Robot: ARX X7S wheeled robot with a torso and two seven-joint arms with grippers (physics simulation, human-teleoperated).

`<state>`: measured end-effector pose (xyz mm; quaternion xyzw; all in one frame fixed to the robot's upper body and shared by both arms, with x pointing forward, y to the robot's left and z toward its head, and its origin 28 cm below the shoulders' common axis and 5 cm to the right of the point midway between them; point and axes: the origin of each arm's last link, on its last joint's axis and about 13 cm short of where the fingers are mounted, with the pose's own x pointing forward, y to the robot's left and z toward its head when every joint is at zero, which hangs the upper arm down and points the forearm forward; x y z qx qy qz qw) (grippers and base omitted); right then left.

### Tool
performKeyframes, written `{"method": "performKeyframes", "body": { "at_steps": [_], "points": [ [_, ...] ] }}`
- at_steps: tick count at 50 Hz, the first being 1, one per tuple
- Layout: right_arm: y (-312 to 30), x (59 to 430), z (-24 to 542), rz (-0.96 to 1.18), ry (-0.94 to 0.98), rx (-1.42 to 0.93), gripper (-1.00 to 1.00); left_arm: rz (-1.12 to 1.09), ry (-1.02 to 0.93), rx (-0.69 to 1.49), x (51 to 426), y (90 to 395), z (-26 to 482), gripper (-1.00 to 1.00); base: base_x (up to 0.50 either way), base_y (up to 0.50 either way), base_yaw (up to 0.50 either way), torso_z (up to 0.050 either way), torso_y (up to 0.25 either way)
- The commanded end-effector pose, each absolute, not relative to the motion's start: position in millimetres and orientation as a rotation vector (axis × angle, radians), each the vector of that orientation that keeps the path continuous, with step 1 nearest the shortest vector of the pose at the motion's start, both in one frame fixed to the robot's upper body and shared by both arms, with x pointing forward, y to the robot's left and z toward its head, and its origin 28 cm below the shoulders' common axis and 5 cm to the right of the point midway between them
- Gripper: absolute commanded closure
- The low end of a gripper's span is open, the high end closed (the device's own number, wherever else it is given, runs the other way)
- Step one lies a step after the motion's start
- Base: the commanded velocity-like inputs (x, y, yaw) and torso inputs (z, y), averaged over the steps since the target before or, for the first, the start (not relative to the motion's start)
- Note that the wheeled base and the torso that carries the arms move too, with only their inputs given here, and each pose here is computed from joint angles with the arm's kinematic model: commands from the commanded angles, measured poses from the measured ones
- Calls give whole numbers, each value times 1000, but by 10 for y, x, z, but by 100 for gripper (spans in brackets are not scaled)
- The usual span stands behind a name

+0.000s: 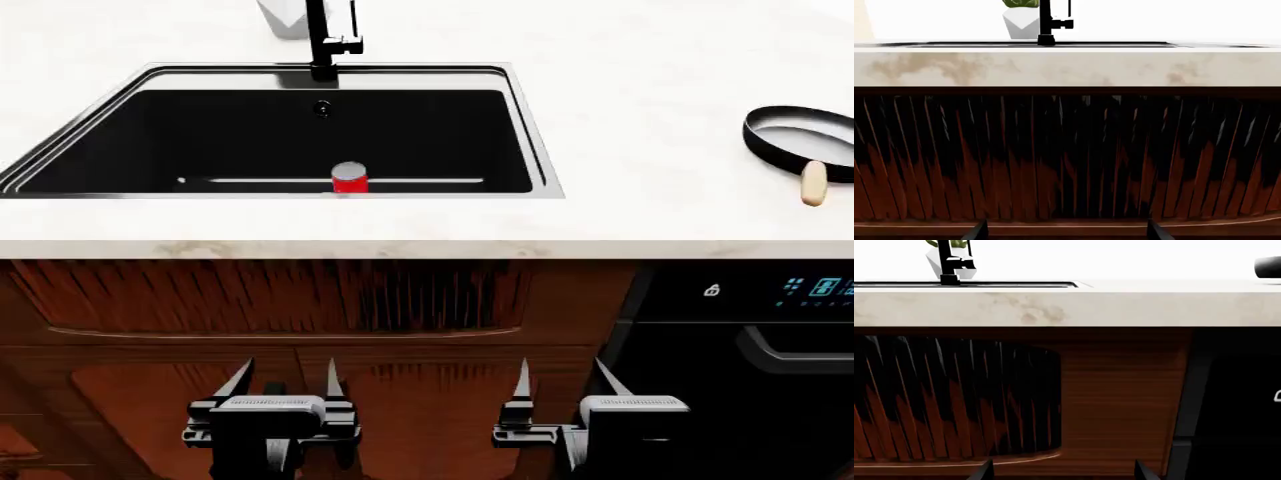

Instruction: Pick the teapot and pot and place them in the sink. Then turn on the water.

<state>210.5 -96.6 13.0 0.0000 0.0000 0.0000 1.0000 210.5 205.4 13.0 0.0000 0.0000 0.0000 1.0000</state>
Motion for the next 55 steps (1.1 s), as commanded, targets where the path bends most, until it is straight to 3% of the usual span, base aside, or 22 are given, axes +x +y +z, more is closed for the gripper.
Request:
{"method": "performKeyframes", "body": {
  "at_steps": [1,13,55],
  "points": [
    [-959,2114,121,-7,7,-13,-100,3,-1,-4,2108,2055,141,-100,0,0,0,0,0],
    [-959,2112,125,-18,28,-12,-100,-36,-32,-3,2079,2048,182,-100,0,-7,0,28,3],
    [-968,2112,154,-18,38,12,-100,-57,-16,-7,2076,2044,195,-100,0,-500,0,50,6]
  ]
}}
